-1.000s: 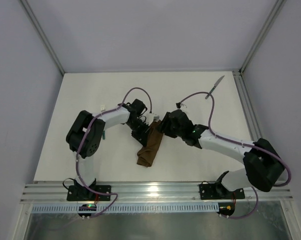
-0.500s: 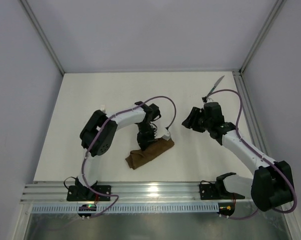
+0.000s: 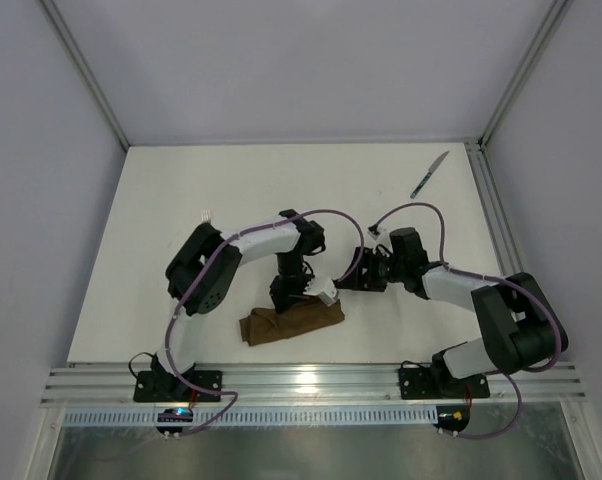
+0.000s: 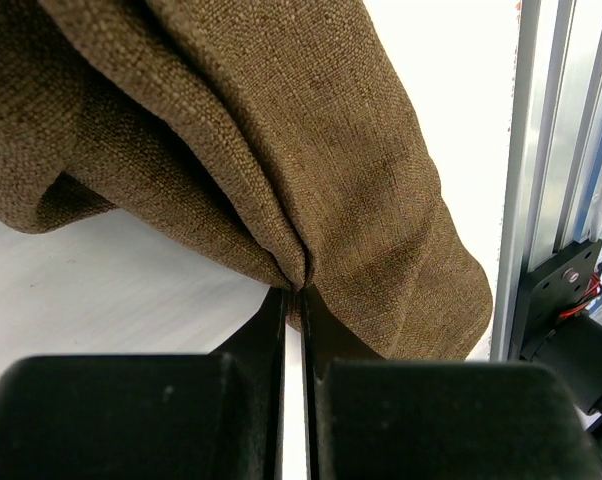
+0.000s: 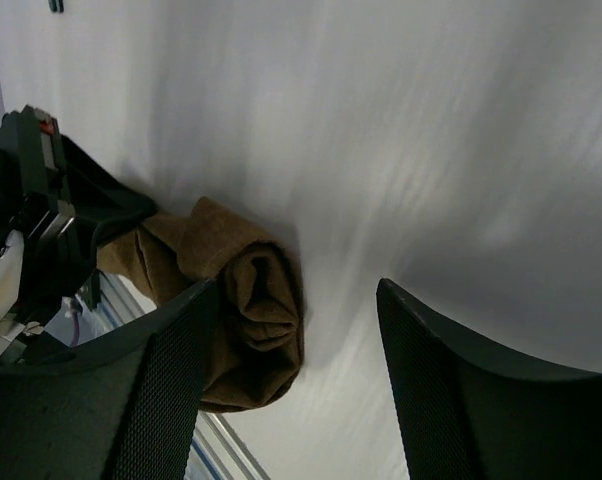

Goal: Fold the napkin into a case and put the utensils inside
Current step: Rotate the smaller rectangle-folded napkin at the center of the board.

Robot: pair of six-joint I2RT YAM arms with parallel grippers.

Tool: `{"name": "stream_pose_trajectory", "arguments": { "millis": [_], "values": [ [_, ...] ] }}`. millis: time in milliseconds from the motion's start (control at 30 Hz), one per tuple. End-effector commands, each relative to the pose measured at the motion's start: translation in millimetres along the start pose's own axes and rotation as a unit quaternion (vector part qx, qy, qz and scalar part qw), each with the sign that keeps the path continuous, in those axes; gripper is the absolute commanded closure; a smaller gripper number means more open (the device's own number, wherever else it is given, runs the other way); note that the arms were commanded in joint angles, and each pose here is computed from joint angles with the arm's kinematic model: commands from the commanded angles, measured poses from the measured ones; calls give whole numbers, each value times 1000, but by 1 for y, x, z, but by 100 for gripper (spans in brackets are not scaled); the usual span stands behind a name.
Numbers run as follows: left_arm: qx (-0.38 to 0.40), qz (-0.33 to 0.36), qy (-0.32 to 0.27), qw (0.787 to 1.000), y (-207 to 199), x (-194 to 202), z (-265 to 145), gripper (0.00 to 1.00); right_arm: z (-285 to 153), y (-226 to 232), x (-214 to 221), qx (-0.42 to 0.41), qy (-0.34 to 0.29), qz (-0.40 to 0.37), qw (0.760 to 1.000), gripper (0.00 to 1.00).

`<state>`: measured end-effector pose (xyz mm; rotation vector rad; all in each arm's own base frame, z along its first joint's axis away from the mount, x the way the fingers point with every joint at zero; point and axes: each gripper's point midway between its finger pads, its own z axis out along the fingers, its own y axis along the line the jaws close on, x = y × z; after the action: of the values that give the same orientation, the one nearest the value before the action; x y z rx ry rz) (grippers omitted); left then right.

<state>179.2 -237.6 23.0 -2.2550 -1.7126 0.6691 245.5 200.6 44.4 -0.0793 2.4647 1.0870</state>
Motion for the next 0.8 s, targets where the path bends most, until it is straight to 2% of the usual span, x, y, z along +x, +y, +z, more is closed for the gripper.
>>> {"name": "stream_pose_trajectory", "arguments": {
  "millis": [0,333,433,467,500,667,767],
  "values": [
    [-4,25,3,1000,-3,-3,-5,100,11,39,1,-85,0,-62,994,31],
    [-19,14,-4,1000,0,-5,-6,100,35,20,27,-65,44,-38,996,31],
    [-26,6,-7,1000,2,-7,-8,100,42,23,38,-69,61,-35,995,38],
    [-28,4,-10,1000,2,-8,-8,100,44,24,40,-70,64,-34,995,45],
    [-31,0,-13,999,2,-9,-9,100,46,26,43,-73,67,-35,995,47],
    [-40,-20,-33,998,2,-10,-10,100,40,18,55,-57,66,-20,996,49],
    [-48,-37,-52,997,6,-11,-13,100,34,21,59,-60,54,-7,997,63]
  ]
}}
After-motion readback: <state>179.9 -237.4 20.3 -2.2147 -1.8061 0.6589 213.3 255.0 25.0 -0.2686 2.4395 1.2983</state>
